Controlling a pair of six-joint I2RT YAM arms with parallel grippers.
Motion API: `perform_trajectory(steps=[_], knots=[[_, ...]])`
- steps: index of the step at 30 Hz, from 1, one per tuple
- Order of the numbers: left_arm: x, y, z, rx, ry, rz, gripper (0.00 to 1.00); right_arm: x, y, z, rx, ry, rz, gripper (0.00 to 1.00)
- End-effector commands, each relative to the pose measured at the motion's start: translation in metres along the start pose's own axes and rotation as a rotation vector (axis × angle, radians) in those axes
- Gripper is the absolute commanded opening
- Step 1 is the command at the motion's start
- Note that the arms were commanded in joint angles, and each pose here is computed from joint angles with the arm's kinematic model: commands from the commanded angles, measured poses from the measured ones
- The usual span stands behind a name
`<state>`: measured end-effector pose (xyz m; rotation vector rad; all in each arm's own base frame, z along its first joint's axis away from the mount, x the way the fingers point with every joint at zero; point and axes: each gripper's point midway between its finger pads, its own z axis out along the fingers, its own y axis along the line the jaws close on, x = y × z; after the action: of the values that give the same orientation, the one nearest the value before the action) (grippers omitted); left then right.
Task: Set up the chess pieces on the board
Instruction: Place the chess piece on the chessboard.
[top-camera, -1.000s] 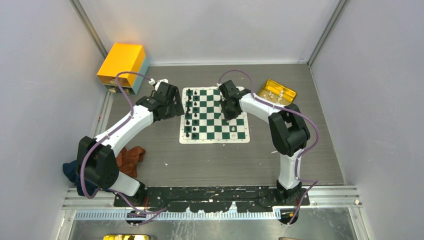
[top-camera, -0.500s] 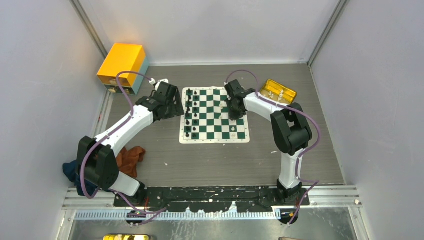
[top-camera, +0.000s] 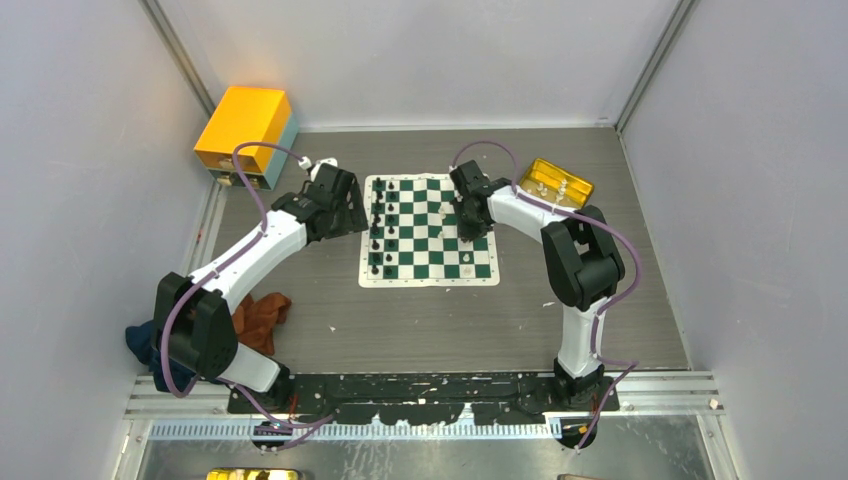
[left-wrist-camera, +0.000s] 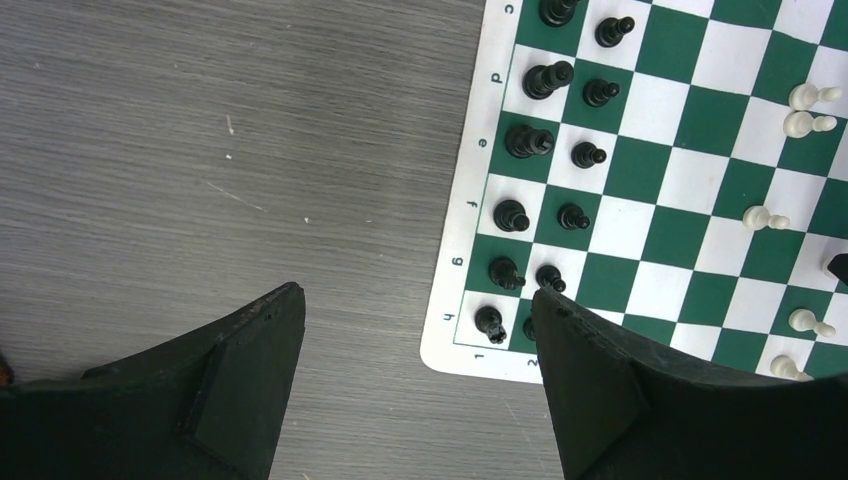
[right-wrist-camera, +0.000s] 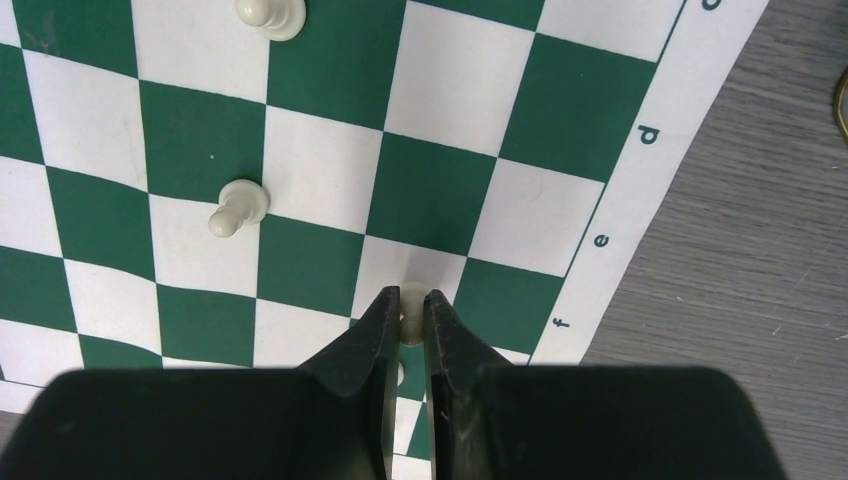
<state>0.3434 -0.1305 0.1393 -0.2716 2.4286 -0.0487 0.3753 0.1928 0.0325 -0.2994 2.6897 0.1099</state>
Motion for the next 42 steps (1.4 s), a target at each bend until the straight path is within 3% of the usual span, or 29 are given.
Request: perform_trajectory(steps=[1,11,26,42], knots=[[-0.015,-0.006,-0.002,0.027,-0.044,-0.008,0.84,-0.011,0.005,-0.004,-0.023,-0.038,0.017,0.13],[-0.013,-0.006,0.002,0.024,-0.036,-0.012,0.84,-0.004,0.007,0.004,-0.034,-0.012,0.019,0.17],[-0.014,-0.008,0.005,0.023,-0.033,-0.015,0.84,-0.012,0.007,-0.001,-0.034,-0.040,0.016,0.35],[-0.018,-0.009,0.003,0.023,-0.044,-0.018,0.84,-0.054,0.034,-0.026,-0.082,-0.124,-0.036,0.38]])
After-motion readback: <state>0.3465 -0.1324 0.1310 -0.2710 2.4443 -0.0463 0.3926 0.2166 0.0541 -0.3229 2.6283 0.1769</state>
